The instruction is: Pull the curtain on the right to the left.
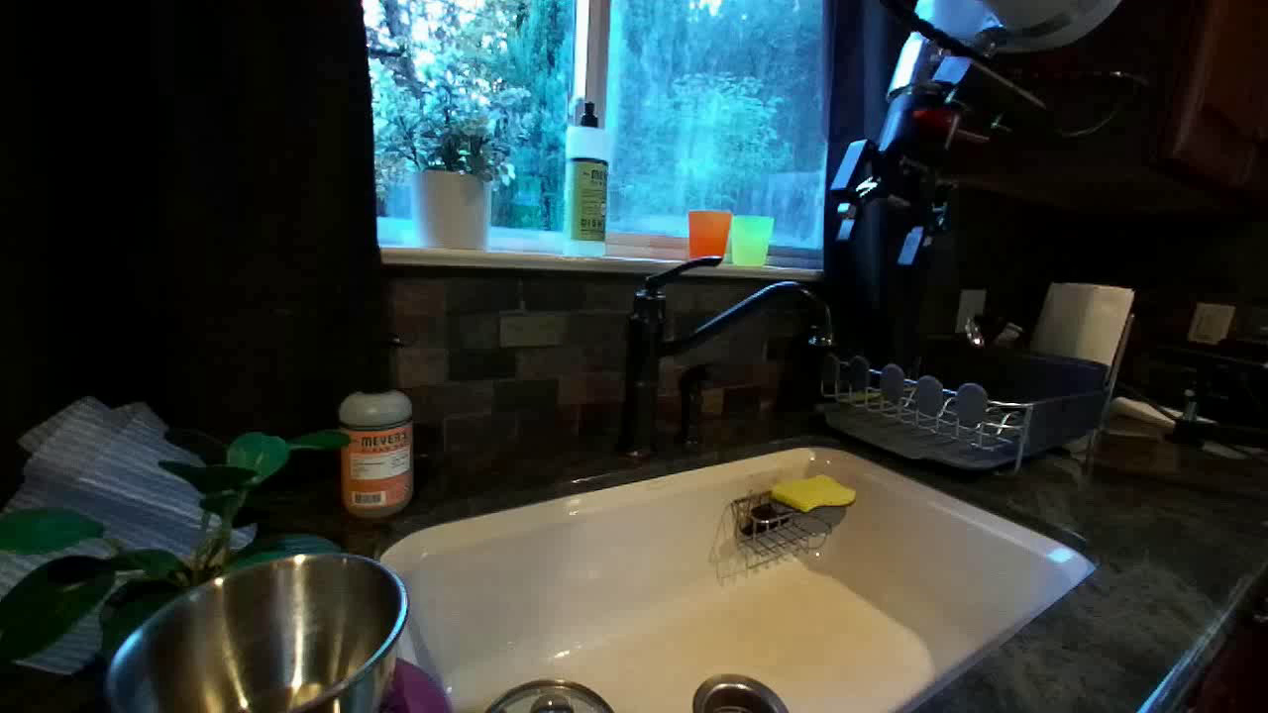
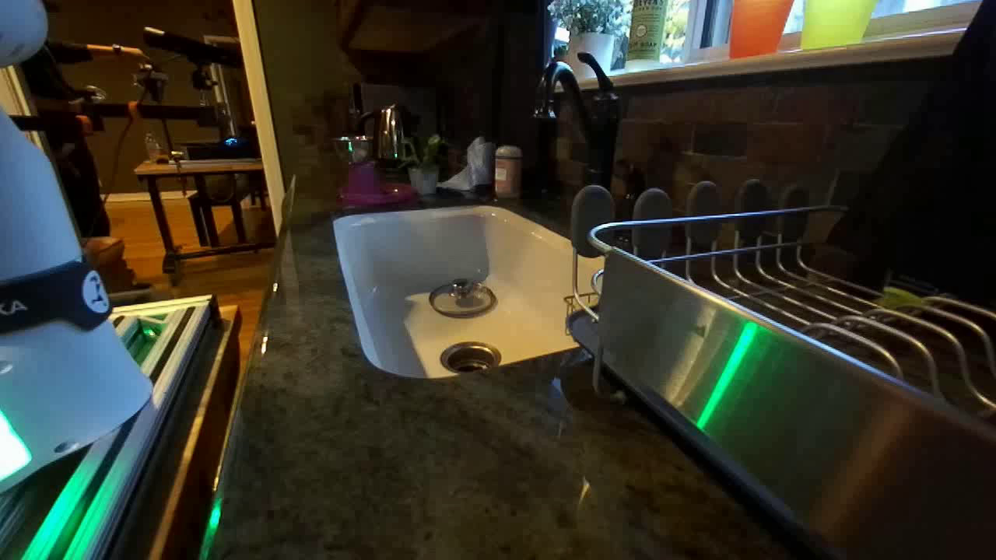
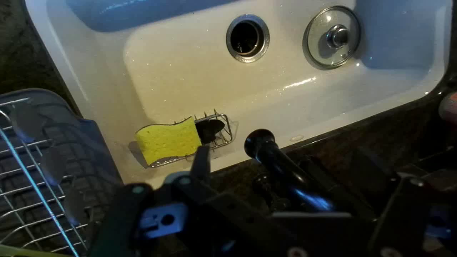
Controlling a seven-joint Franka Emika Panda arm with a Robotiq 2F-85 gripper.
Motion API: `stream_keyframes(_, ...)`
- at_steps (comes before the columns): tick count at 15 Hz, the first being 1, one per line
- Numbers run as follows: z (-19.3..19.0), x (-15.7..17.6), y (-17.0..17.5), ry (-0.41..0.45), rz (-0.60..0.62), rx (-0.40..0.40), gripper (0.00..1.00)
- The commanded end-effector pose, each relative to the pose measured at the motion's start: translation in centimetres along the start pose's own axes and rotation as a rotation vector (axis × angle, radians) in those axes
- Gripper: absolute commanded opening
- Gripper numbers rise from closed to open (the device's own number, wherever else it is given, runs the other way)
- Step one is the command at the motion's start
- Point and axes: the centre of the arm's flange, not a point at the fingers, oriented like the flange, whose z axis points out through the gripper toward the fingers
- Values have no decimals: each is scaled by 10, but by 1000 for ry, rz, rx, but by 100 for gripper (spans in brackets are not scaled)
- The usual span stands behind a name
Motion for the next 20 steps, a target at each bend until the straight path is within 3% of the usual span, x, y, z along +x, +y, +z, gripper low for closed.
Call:
stream_keyframes(1,0,0,0,0,0,0,100)
stream_keyframes(10,0,0,0,0,0,0,100)
stream_keyframes(11,2,2,5,7,10,-27,100)
stream_keyframes(15,-11,9,66,29,26,-83,100)
stream_keyframes(18,-20,13,124,-16,-50,-96,100)
stream_keyframes(20,-19,14,161,-55,-88,-63,100)
